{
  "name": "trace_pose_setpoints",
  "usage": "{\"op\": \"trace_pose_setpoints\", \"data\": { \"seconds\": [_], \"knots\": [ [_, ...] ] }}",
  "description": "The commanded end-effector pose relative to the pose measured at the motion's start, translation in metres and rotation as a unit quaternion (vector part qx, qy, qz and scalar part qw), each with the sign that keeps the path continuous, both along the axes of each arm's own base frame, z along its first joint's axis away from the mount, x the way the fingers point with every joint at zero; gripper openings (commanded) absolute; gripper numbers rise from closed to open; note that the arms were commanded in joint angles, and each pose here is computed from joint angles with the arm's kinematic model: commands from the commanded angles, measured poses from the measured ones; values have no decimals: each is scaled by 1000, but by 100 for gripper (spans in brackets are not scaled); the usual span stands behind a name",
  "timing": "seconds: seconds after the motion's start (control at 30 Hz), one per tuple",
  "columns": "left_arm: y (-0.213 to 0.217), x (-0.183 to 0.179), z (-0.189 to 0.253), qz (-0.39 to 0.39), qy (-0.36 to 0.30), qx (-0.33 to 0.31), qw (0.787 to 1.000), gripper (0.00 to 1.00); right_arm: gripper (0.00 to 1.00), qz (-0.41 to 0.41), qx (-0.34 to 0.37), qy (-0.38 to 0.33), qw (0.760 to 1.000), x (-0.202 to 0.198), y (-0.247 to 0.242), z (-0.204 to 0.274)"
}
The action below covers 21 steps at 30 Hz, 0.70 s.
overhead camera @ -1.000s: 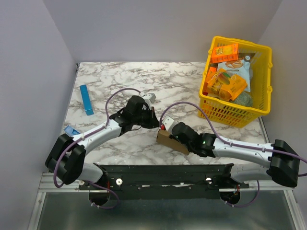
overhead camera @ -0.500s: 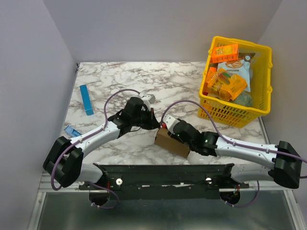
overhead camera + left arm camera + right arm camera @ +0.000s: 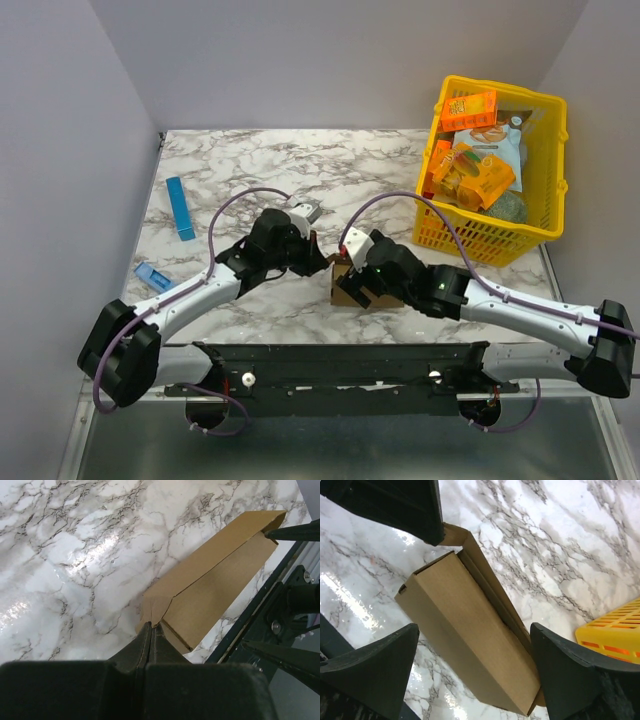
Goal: Fold the paper box
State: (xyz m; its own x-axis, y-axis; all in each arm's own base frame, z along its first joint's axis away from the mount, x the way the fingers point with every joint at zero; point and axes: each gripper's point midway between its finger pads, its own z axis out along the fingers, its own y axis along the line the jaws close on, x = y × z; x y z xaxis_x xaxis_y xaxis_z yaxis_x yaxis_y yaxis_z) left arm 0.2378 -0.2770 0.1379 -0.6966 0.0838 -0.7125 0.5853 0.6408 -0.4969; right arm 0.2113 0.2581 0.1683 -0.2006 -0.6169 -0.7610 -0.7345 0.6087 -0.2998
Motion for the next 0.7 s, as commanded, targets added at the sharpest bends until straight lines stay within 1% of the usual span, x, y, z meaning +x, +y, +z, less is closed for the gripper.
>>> {"op": "trace_pose_setpoints", "data": {
  "seconds": [0.0,0.1,0.13,0.27,0.33,0.5,0.67],
  "knots": [
    [0,3,16,-27,-78,-7,997,0,100,23,-5,26,999,-7,2,1],
    [-4,-4,21,-48,-104,-14,993,0,100,38,-10,24,999,-6,3,13],
    [-5,-6,22,-55,-115,-15,992,0,100,53,-9,33,998,-9,5,12],
    [-12,-18,30,-86,-145,-39,985,0,100,70,-28,53,996,-11,1,4],
    [-12,-17,32,-83,-155,-41,984,0,100,87,-28,72,993,-17,5,-1],
    [-9,-12,31,-69,-165,-28,983,0,100,93,-29,114,989,-26,12,-15],
    [-8,-12,30,-58,-178,-20,982,0,100,77,-11,155,985,-32,22,-24]
  ]
}}
